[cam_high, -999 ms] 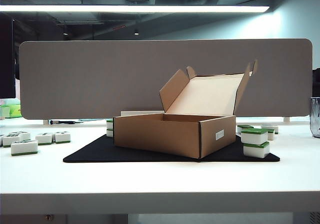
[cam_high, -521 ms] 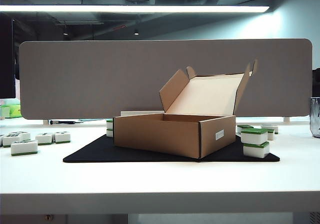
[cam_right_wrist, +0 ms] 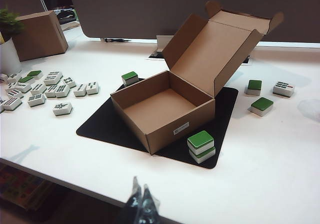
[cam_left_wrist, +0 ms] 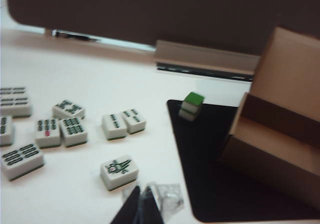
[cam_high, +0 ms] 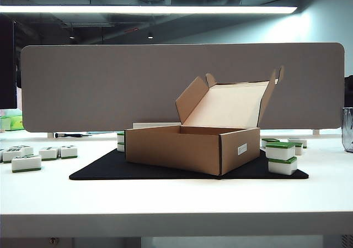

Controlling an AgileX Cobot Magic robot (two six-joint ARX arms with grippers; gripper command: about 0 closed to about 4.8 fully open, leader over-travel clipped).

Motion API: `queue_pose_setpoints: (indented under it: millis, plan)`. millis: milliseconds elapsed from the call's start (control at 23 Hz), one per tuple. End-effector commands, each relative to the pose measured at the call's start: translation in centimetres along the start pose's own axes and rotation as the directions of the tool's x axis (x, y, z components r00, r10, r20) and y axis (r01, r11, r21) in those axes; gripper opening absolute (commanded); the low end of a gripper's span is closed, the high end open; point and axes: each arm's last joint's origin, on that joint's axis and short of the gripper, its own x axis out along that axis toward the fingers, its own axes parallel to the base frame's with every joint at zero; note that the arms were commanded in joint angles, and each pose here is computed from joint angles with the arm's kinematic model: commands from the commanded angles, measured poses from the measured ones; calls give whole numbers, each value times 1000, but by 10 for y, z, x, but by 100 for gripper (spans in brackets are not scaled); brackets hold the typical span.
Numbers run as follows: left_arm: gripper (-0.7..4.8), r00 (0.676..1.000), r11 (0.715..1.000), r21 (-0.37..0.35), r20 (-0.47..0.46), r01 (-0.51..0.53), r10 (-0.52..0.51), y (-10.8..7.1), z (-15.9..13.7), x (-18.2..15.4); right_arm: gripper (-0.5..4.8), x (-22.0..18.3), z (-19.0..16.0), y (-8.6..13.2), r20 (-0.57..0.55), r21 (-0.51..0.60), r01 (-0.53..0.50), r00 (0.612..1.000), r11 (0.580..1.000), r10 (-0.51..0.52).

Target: Pick up four mahjong tiles and put them into the paper box.

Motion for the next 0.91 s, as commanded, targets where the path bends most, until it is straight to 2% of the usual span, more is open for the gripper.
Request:
queue_pose_setpoints:
  millis: [43, 217, 348, 478, 608, 739, 826, 869, 913]
  plan:
    - [-6, 998, 999, 20, -59, 29, -28, -5, 31, 8, -1, -3, 0, 1, 20, -11, -5, 1000, 1000, 5]
    - [-6, 989, 994, 101, -148, 30, -14, -8, 78, 38, -1, -3, 0, 1, 19, -11, -5, 1000, 1000, 5]
    - [-6, 975, 996, 88, -221, 28, -8, -8, 107, 66, -1, -3, 0, 1, 18, -10, -5, 1000, 1000, 5]
    - [-6, 949, 995, 53, -308, 82, -62, -9, 137, 109, -1, -2, -1, 1, 14, -8, -4, 1000, 1000, 5]
    - [-6, 928, 994, 33, -362, 102, -83, -8, 154, 143, -1, -2, -1, 1, 13, -8, -4, 1000, 1000, 5]
    - [-6, 886, 993, 16, -453, 121, -100, -15, 162, 183, -1, -2, -1, 1, 13, -8, -4, 1000, 1000, 4]
    - [-6, 838, 990, 6, -534, 142, -116, -23, 162, 213, -1, -2, -1, 1, 13, -8, -3, 1000, 1000, 3]
    - [-6, 825, 988, 12, -551, 155, -123, -26, 161, 221, -1, -2, -1, 1, 13, -8, -1, 1000, 1000, 1]
    - [-5, 798, 981, 34, -588, 188, -133, -31, 158, 242, -1, -2, -1, 1, 13, -8, -1, 1000, 1000, 1]
